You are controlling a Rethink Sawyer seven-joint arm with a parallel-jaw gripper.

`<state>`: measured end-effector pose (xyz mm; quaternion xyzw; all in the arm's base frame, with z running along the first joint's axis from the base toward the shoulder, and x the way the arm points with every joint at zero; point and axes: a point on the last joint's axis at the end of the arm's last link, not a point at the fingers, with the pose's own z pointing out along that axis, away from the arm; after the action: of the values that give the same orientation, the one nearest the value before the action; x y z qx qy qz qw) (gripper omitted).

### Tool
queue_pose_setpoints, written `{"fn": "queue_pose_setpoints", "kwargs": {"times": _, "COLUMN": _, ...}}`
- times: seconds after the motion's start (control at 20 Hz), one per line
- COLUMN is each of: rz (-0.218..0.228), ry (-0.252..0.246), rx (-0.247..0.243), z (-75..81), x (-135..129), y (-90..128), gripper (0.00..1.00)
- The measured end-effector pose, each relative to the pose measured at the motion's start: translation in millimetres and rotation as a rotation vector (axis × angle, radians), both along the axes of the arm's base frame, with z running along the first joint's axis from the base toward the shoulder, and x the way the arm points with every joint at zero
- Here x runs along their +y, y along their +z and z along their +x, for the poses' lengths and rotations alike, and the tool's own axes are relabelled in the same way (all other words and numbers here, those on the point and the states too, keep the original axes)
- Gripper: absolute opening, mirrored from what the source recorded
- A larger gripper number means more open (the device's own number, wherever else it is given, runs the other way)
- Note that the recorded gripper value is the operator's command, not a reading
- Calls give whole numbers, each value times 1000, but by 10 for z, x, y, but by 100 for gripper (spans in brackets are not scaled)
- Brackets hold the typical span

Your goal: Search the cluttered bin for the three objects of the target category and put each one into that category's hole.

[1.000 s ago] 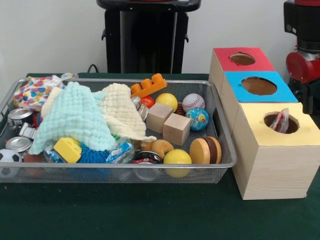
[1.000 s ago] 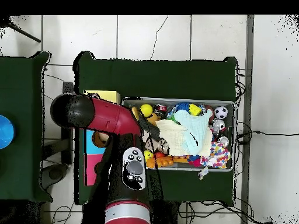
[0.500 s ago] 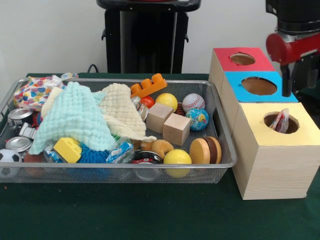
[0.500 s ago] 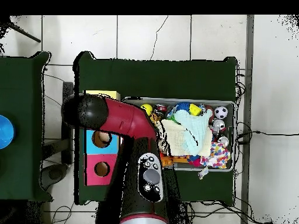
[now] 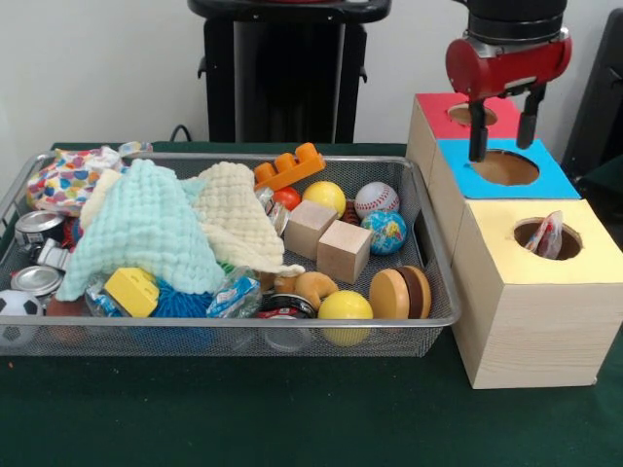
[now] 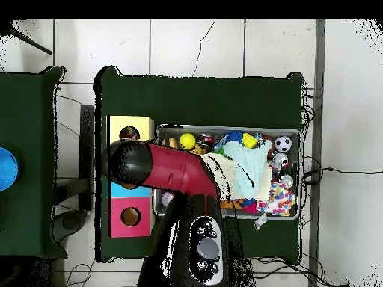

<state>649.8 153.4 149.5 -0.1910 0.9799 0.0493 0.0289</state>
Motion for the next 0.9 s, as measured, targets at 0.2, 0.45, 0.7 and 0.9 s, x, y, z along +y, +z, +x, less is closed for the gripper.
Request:
{"fn": "queue_pose_setpoints", "kwargs": {"times": 0.2, "rz": -36, "ry": 45, "rx": 26, "z": -168, "x": -19, "y": -119, "gripper": 100}}
{"fn": "queue_pose_setpoints", "kwargs": {"times": 0.45, "rz": -58, "ry": 70, "rx": 49, "z": -313, "x": -61, "y": -239, "gripper": 100}}
{"fn": "queue_pose_setpoints", "kwargs": {"times": 0.7, "rz": -57, "ry": 46, "rx": 62, "z": -482, "x": -190, "y": -274, "gripper": 100}}
{"fn": "queue_pose_setpoints", "kwargs": {"times": 0.9, "rz": -59, "ry": 14, "rx": 72, "z": -666, "x": -365, "y": -134, "gripper": 100}}
